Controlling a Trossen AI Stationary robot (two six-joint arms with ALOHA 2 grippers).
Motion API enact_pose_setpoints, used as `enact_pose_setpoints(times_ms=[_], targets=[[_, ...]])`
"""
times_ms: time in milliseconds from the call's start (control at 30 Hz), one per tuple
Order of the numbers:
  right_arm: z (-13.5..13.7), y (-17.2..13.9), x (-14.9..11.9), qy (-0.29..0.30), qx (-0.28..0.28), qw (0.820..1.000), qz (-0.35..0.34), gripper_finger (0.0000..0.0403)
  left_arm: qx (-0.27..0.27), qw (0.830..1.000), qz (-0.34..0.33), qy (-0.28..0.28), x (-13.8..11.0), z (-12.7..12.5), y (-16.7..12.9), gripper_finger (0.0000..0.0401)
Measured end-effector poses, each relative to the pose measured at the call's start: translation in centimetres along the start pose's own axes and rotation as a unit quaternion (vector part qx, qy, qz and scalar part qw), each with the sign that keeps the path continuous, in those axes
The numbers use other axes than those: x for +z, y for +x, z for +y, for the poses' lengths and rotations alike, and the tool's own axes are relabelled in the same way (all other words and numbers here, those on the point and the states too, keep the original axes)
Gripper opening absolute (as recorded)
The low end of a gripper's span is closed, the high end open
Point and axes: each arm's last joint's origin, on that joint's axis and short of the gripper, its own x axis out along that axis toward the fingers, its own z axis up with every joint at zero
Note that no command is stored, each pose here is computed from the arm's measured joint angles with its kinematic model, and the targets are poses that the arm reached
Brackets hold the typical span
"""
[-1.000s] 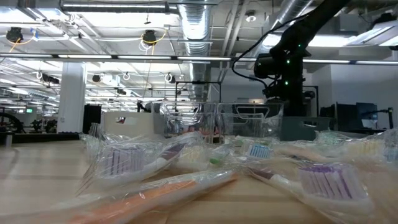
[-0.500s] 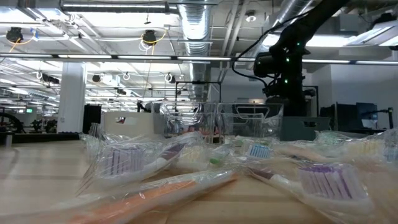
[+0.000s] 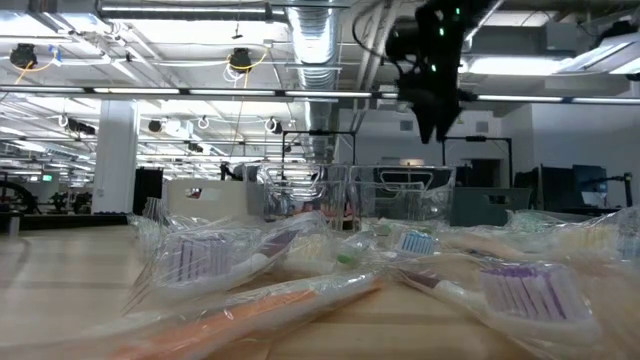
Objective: Pick & Place Toothbrushes
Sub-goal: Put the violet toothbrush into the white bin
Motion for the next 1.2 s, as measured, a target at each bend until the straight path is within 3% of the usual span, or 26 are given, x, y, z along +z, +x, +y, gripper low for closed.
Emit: enact_pose_setpoints(times_ms=[167, 300, 433, 633, 833, 1033, 1200], targets=[[3.5, -3.8, 0.3, -0.011, 0.039, 0.997, -0.058, 0.021, 0.0, 1.0, 0.001, -0.002, 0.0, 0.0, 0.0, 0.0008], [8.0, -6.3, -0.7, -0.026, 0.073, 0.989, -0.123, 0.0201, 0.0, 1.0, 0.001, -0.001, 0.0, 0.0, 0.0, 0.0008], [13.0, -9.7, -3.3, -0.034, 0.06, 0.973, -0.219, 0.0194, 0.0, 1.0, 0.001, -0.002, 0.0, 0.0, 0.0, 0.0008], [18.6, -14.5, -8.5, -0.078, 0.044, 0.932, -0.352, 0.0189, 0.001, 1.0, 0.01, 0.011, -0.6, 0.0, 0.5, 0.0008], [20.5, -17.5, -14.5, -0.124, -0.026, 0.894, -0.43, 0.0192, 0.03, 0.999, 0.0, 0.022, -2.3, 0.6, 2.5, 0.0008], [20.6, -19.7, -17.9, -0.137, -0.04, 0.865, -0.482, 0.0194, 0.067, 0.997, -0.031, 0.025, -5.5, 1.1, 5.6, 0.0008], [20.9, -20.3, -19.7, -0.177, -0.045, 0.851, -0.493, 0.0191, 0.063, 0.998, -0.016, -0.002, -6.5, 1.2, 7.9, 0.0008]])
